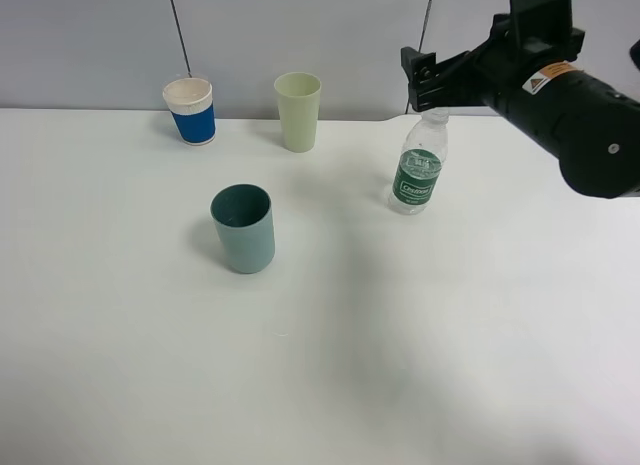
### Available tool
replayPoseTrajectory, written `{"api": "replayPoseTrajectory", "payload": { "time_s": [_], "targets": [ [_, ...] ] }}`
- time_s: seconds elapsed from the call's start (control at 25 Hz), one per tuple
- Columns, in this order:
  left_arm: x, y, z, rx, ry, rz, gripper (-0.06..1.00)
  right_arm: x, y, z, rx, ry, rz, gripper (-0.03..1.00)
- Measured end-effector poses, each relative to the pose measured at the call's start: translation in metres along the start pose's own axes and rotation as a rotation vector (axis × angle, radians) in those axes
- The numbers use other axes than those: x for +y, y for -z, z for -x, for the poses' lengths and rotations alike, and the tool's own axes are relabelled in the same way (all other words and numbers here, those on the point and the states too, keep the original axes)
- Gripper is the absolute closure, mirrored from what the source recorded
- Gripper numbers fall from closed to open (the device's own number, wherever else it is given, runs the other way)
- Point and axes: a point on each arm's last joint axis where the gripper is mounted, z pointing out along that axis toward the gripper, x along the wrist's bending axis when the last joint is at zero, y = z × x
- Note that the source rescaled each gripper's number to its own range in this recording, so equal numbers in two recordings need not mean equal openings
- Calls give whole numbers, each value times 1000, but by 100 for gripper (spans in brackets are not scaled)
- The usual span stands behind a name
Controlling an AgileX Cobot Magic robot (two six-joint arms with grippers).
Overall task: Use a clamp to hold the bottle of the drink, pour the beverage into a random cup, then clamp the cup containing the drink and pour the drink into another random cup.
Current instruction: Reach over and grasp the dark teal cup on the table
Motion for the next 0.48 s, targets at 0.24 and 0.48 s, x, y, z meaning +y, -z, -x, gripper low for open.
{"api": "replayPoseTrajectory", "payload": {
  "time_s": [0.24, 0.48],
  "targets": [
    [0, 0, 0, 0, 0, 0, -5, 27, 14, 13, -37, 72, 86, -3],
    [0, 0, 0, 0, 0, 0, -5, 32, 26, 40, -38, 101, 7, -3]
  ]
}}
